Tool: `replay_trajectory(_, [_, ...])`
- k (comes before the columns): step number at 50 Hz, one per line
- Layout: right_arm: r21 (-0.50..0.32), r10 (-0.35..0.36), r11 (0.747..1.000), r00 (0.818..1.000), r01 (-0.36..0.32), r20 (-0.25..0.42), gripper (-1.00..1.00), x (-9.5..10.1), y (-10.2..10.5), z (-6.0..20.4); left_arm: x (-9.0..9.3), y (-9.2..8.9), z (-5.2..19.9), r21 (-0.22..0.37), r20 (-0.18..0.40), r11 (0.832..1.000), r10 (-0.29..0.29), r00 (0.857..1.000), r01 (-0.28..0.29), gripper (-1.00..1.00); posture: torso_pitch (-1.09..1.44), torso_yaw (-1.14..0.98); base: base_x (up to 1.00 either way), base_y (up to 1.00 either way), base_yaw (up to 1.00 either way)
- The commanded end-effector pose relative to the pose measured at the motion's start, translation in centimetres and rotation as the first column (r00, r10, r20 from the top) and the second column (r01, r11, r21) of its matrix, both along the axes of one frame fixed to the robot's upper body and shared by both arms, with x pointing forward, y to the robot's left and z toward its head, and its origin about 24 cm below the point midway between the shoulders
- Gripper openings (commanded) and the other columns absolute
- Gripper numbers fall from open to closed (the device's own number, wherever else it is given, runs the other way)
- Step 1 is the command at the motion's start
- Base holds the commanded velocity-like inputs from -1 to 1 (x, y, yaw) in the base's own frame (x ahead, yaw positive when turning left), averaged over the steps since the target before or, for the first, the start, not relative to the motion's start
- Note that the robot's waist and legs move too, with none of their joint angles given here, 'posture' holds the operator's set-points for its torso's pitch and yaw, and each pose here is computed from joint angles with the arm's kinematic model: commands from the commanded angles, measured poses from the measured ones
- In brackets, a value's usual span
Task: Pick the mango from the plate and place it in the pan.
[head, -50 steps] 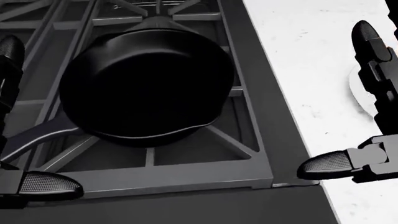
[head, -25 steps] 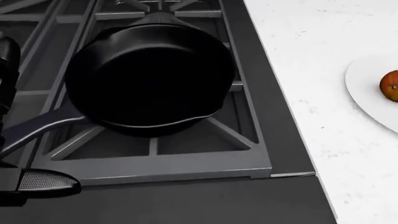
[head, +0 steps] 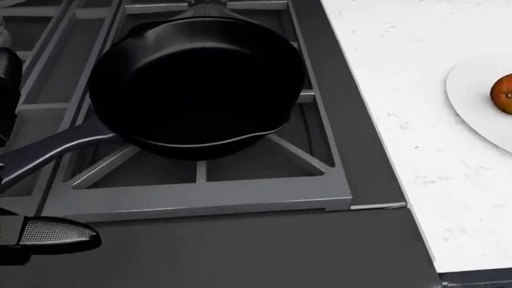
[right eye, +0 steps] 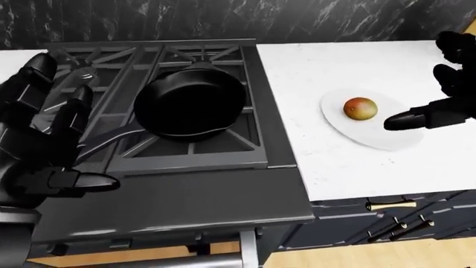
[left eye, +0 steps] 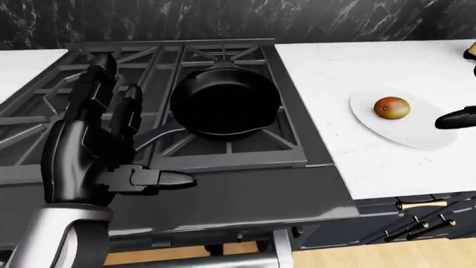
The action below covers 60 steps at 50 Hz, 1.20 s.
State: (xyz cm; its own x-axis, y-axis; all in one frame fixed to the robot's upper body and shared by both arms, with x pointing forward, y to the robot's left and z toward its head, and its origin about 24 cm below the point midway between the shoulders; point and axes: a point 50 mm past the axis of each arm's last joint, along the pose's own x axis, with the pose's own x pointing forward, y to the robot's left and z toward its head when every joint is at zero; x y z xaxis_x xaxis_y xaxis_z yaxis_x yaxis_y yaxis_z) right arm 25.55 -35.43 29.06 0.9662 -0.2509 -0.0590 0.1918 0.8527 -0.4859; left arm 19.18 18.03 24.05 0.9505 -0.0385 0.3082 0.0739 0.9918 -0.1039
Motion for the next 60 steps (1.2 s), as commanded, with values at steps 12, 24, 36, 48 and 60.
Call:
replay_trajectory(12, [-0.548,0.103,0.822,0.987,-0.156,-0.125,1.00,0.1,1.7,9.4,-0.3,-0.1,0.6,0.000,0.060,1.000,-0.002,0.998,0.002,1.00,0.00,0.00,0.00,0.00,0.00])
replay_trajectory(24, [-0.746,0.157,0.592,0.952,-0.304,-0.264,1.00,2.5,3.5,11.5,-0.4,0.0,0.7,0.000,0.060,1.000,-0.001,0.998,0.001,1.00,0.00,0.00,0.00,0.00,0.00])
replay_trajectory(36, [-0.792,0.161,0.410,0.891,-0.452,-0.425,1.00,4.3,4.4,12.0,-0.3,0.0,0.7,0.002,0.061,1.000,0.002,0.998,-0.002,1.00,0.00,0.00,0.00,0.00,0.00])
replay_trajectory(48, [-0.767,0.185,0.338,0.838,-0.545,-0.514,1.00,5.2,5.6,11.5,-0.3,0.1,0.6,0.001,0.061,1.000,0.001,0.998,-0.001,1.00,0.00,0.00,0.00,0.00,0.00])
replay_trajectory(60, [-0.737,0.188,0.314,0.800,-0.599,-0.570,1.00,6.3,6.2,10.1,-0.3,0.1,0.8,0.000,0.062,1.000,0.003,0.998,-0.002,1.00,0.00,0.00,0.00,0.00,0.00])
